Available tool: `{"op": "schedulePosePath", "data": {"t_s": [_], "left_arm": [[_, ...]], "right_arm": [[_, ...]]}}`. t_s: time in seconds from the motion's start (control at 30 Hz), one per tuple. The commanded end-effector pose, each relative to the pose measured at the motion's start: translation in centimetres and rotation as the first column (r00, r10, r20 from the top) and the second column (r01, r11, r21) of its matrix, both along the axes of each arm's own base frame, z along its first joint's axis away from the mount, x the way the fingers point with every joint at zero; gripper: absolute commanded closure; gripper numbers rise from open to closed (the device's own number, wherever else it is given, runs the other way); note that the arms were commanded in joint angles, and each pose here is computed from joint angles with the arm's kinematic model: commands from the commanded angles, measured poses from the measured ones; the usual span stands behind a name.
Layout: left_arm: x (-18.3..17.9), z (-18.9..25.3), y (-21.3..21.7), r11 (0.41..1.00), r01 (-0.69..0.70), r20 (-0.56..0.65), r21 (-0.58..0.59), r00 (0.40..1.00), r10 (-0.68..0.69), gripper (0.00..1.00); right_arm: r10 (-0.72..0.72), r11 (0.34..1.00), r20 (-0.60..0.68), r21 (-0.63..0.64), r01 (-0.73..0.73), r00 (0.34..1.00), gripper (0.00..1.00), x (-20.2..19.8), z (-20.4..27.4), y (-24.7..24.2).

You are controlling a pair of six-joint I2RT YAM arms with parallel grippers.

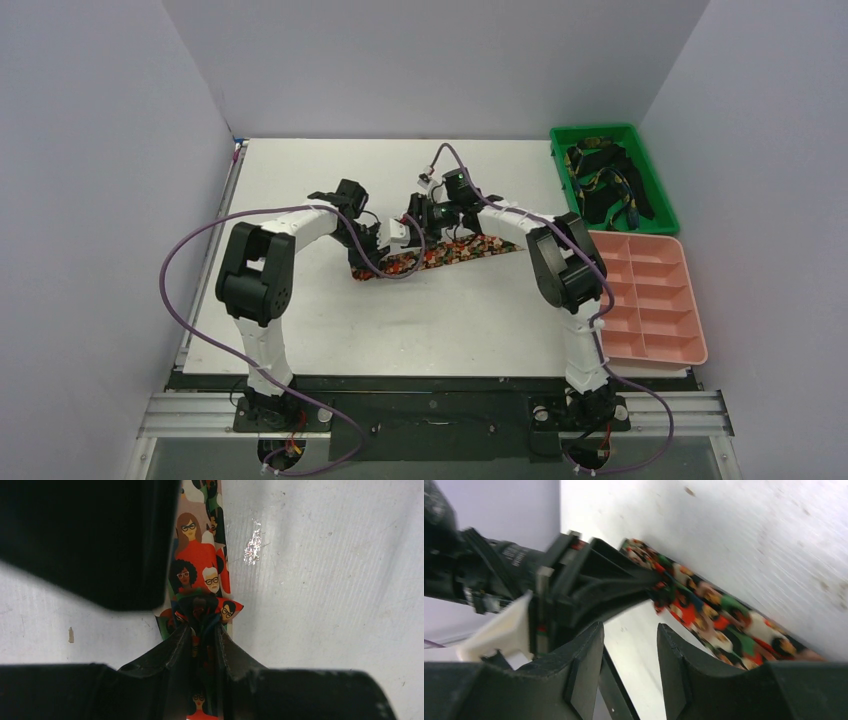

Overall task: Roll the ties
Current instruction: Roll the tie at the center of the board.

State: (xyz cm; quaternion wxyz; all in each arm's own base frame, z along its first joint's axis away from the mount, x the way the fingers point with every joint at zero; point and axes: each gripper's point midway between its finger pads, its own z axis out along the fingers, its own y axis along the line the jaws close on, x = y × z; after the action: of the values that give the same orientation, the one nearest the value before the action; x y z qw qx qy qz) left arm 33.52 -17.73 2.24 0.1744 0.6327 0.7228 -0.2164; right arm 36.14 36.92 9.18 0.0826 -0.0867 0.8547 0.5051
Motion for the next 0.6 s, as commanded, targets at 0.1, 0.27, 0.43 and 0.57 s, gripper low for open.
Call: {"op": "schedulePosePath", "data": {"t_s": [0.1, 0.27, 0.43, 0.57], "left_arm": [[0.9, 0.8, -0.7, 0.998, -0.033, 0.018, -0.058, 0.999, 0.034, 0.84], [0.9, 0.8, -0.7, 0.998, -0.037, 0.021, -0.056, 0.999, 0.039, 0.84], [1.0, 0.8, -0.6, 0.997, -0.045, 0.022, -0.056, 0.999, 0.046, 0.84], [1.0, 0.8, -0.6, 0.997, -0.044, 0.021, -0.056, 0.999, 0.045, 0.84]], "right_arm": [[-0.011, 0.991, 0.026, 0.133, 0.007, 1.0, 0.6, 1.0, 1.5, 3.5], [0.019, 0.999, -0.021, 0.04, -0.018, 1.0, 0.61, -0.3, -1.5, 3.0], [0.034, 0.999, -0.036, 0.013, -0.034, 0.999, 0.64, -1.1, -2.5, 2.6], [0.052, 0.998, -0.035, 0.022, -0.051, 0.998, 0.65, -1.3, -2.6, 3.3]]}}
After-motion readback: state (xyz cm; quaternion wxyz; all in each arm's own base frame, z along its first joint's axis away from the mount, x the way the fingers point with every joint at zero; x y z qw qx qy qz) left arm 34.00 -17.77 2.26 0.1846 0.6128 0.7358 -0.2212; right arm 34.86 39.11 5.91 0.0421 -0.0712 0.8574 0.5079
